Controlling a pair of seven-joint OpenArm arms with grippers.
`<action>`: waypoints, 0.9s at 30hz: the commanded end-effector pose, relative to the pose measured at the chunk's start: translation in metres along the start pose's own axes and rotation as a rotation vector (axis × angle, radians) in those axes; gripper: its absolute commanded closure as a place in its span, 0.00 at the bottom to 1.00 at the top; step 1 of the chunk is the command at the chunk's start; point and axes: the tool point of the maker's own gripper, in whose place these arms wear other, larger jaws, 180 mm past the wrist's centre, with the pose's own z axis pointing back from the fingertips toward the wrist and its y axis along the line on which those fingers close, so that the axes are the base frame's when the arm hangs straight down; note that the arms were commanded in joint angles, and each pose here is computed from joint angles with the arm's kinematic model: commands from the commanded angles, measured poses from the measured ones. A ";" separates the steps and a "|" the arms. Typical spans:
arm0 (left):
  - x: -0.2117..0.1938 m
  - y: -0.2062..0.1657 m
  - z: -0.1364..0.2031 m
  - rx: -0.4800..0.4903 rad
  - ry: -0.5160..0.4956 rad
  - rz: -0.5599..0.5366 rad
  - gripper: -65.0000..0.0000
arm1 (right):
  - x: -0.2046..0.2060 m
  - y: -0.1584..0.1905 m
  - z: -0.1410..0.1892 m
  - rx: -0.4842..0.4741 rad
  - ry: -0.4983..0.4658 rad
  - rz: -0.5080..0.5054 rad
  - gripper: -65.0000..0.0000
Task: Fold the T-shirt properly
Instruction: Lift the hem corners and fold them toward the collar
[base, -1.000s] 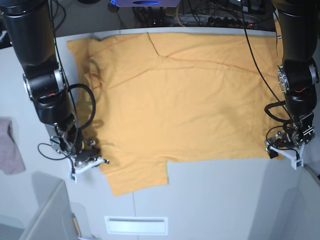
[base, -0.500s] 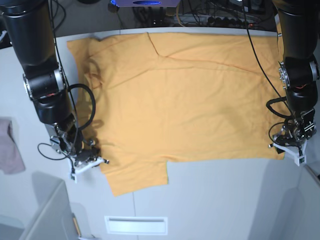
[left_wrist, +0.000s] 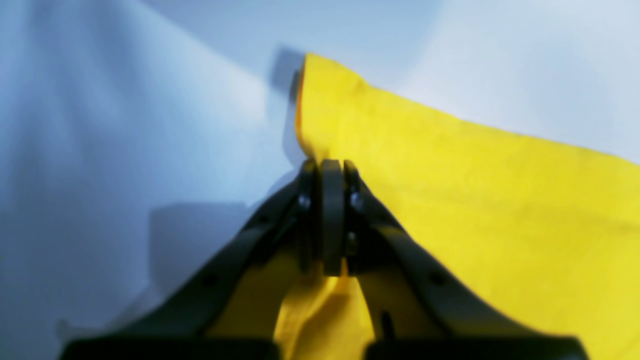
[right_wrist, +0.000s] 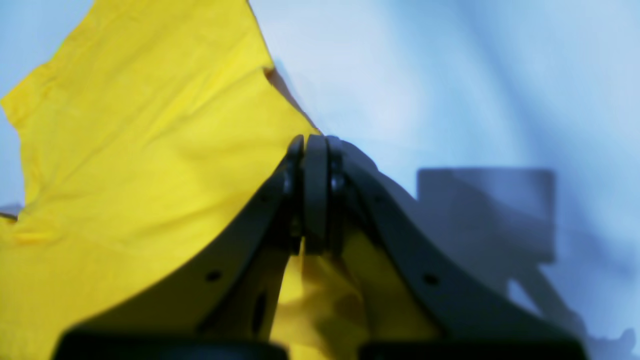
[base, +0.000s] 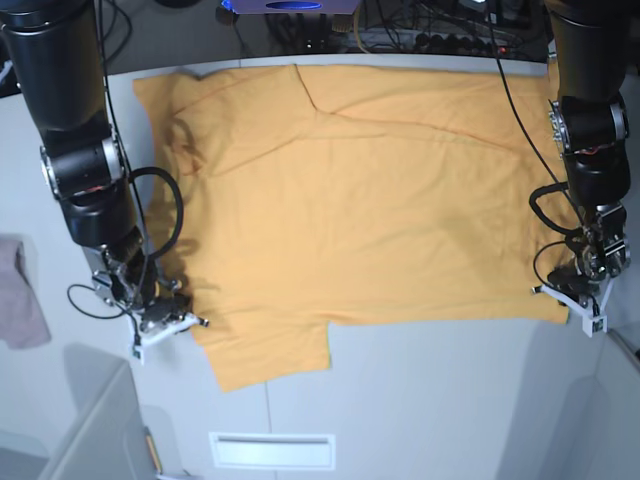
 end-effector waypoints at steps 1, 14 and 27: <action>0.034 0.005 0.008 0.003 -0.089 -0.006 1.00 | 0.028 0.001 0.005 0.002 -0.051 0.006 1.00; 0.041 -0.008 0.031 -0.101 -0.208 0.093 1.00 | 0.038 0.022 0.029 0.154 -0.140 -0.006 1.00; 0.043 -0.028 0.057 -0.190 -0.285 0.099 1.00 | 0.033 0.019 0.058 0.231 -0.184 -0.064 1.00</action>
